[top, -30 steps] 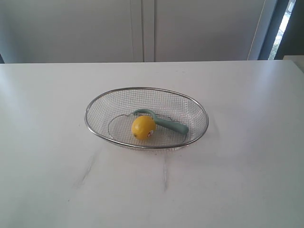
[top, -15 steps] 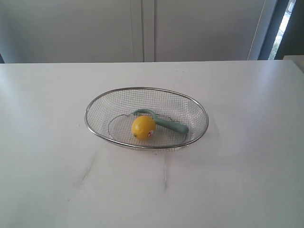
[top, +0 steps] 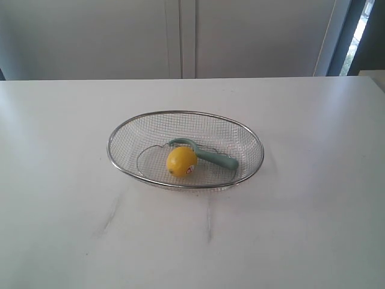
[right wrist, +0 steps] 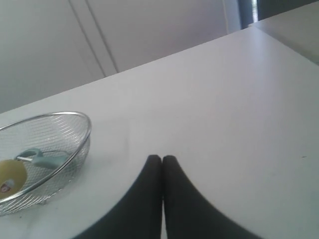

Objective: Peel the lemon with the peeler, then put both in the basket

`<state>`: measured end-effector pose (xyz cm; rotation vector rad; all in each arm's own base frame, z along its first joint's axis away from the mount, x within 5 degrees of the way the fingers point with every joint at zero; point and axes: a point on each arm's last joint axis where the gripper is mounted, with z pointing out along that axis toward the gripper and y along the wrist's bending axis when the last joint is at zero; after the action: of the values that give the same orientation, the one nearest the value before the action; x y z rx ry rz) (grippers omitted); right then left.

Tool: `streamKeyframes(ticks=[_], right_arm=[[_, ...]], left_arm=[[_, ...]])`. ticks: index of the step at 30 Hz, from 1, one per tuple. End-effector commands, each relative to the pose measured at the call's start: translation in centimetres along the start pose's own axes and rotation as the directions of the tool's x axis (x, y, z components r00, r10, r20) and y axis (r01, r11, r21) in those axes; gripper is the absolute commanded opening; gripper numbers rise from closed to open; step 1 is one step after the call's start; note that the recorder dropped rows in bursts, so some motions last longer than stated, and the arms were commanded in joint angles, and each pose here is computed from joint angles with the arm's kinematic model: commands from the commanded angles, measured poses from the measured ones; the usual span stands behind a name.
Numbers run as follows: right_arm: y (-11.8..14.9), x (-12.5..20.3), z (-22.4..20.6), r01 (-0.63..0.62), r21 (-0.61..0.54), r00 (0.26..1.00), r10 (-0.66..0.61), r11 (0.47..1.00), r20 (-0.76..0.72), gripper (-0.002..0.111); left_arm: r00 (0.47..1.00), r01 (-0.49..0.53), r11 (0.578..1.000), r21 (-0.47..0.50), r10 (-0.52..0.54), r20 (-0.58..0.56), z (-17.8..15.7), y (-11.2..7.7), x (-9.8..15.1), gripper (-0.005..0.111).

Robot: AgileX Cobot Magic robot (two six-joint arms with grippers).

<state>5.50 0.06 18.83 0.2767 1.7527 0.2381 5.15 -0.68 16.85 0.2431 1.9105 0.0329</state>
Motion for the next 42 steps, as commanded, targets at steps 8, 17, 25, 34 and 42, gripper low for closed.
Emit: streamKeyframes(ticks=[8, 17, 25, 34, 42], right_arm=[[-0.47, -0.19, -0.04, -0.023, 0.081, 0.999, 0.019, 0.996, 0.044, 0.000], [-0.46, -0.24, -0.04, -0.023, 0.080, 0.999, 0.019, 0.997, 0.048, 0.000], [-0.48, -0.15, -0.04, -0.021, 0.083, 0.999, 0.018, 0.996, 0.038, 0.000], [-0.54, 0.05, -0.04, 0.215, 0.091, 0.977, -0.215, 0.972, -0.004, 0.000], [-0.57, 0.17, -0.04, 0.322, 0.089, 0.947, -0.321, 0.942, -0.028, 0.000]], left_arm=[[1.000, 0.005, 1.000, -0.003, -0.005, -0.005, 0.05, -0.01, 0.19, 0.000], [1.000, 0.005, 1.000, -0.003, -0.005, -0.005, 0.05, -0.01, 0.19, 0.000], [1.000, 0.005, 1.000, -0.003, -0.005, -0.005, 0.05, -0.01, 0.19, 0.000], [1.000, 0.005, 1.000, -0.003, -0.005, -0.005, 0.05, -0.01, 0.19, 0.000], [1.000, 0.005, 1.000, -0.003, -0.005, -0.005, 0.05, -0.01, 0.19, 0.000]])
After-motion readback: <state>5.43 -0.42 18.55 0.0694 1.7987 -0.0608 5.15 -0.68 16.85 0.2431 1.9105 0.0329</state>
